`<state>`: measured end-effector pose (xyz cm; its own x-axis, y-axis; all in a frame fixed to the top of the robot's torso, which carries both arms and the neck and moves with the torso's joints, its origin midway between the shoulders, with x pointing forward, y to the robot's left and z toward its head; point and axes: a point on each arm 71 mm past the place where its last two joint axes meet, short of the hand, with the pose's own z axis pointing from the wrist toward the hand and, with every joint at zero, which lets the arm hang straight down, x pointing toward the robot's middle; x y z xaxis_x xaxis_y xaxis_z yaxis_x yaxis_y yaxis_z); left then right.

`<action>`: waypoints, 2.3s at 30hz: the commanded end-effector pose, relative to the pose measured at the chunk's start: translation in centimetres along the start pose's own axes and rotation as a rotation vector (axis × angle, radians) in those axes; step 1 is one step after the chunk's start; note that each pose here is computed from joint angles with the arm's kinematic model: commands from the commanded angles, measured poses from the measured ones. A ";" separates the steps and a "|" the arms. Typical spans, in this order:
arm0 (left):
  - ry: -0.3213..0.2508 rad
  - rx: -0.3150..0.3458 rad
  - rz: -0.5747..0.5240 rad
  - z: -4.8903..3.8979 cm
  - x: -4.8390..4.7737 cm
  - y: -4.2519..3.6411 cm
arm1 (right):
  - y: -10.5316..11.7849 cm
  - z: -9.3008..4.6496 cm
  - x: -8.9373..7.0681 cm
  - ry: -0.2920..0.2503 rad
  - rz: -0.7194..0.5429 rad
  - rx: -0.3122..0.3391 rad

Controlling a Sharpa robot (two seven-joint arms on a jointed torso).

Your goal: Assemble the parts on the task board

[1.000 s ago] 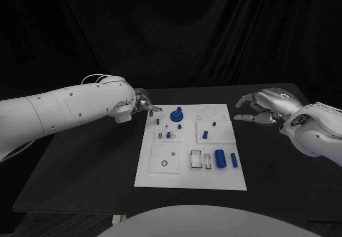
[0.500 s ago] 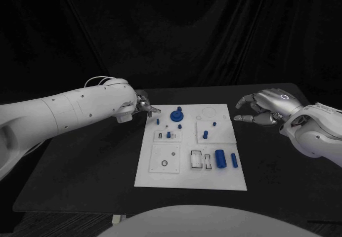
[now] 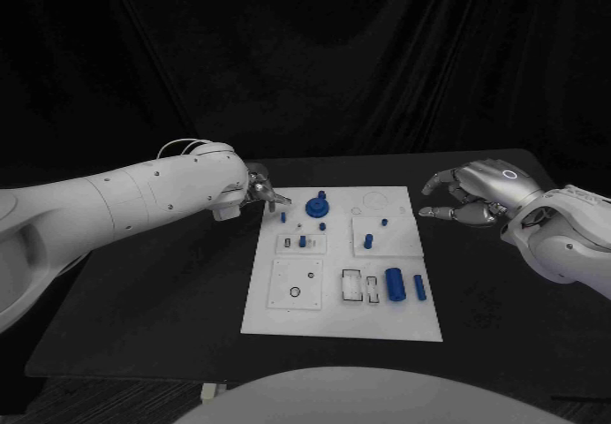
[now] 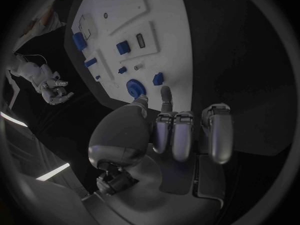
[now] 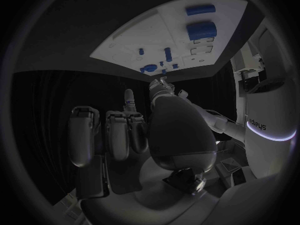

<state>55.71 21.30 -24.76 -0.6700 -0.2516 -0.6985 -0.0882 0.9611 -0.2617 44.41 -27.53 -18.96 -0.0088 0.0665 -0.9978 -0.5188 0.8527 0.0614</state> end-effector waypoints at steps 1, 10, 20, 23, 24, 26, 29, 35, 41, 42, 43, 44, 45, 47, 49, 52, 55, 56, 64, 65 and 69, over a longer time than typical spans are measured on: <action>0.015 0.006 0.008 0.13 0.23 -0.20 | 0.0 -0.1 0.1 0.002 -0.001 0.003; 0.043 -0.001 0.018 0.52 0.90 -0.44 | 0.0 -0.1 0.1 0.004 -0.001 0.003; 0.058 0.001 0.023 0.68 1.18 -0.58 | 0.0 -0.1 0.1 0.005 0.000 0.005; 0.064 0.001 0.026 0.70 1.25 -0.60 | 0.0 -0.1 0.1 0.005 0.000 0.005; 0.067 0.001 0.027 0.70 1.28 -0.60 | 0.0 -0.1 0.1 0.005 0.000 0.005; 0.070 0.000 0.028 0.71 1.32 -0.62 | 0.0 -0.1 0.1 0.005 0.000 0.005; 0.074 0.000 0.030 0.73 1.37 -0.65 | 0.0 -0.1 0.1 0.005 0.000 0.004; 0.078 0.004 0.032 0.79 1.47 -0.81 | 0.0 -0.1 0.1 0.005 0.000 0.005; 0.076 0.011 0.031 0.87 1.53 -0.93 | 0.0 -0.2 0.1 0.005 0.000 0.006; 0.076 0.012 0.031 0.89 1.54 -0.94 | 0.0 -0.2 0.1 0.005 0.000 0.006; 0.076 0.013 0.031 0.89 1.54 -0.94 | 0.0 -0.2 0.1 0.005 0.000 0.007; 0.077 0.013 0.031 0.90 1.55 -0.95 | 0.0 -0.2 0.1 0.005 0.000 0.007; 0.078 0.013 0.031 0.91 1.56 -0.95 | 0.0 -0.2 0.1 0.005 0.000 0.007; 0.078 0.013 0.031 0.93 1.57 -0.96 | 0.0 -0.2 0.0 0.005 0.000 0.008; 0.079 0.014 0.031 0.96 1.58 -0.97 | -0.1 -0.2 0.0 0.006 0.000 0.009; 0.080 0.014 0.031 0.99 1.61 -0.99 | -0.1 -0.2 0.0 0.006 0.000 0.009; 0.079 0.015 0.031 1.01 1.64 -1.01 | -0.1 -0.3 0.0 0.006 0.000 0.010; 0.079 0.015 0.031 1.02 1.65 -1.01 | -0.1 -0.3 0.0 0.007 0.000 0.010; 0.079 0.019 0.030 1.05 1.67 -0.98 | -0.1 -0.3 0.1 0.008 0.000 0.011; 0.080 0.019 0.030 1.05 1.67 -0.97 | -0.1 -0.3 0.1 0.009 0.000 0.012; 0.082 0.020 0.031 1.05 1.69 -0.95 | -0.1 -0.3 0.1 0.010 0.000 0.013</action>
<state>55.51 20.10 -26.31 -0.7226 -0.2157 -0.6568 -0.0691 0.9679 -0.2418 44.28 -27.70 -18.97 -0.0136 0.0641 -0.9979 -0.5161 0.8543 0.0619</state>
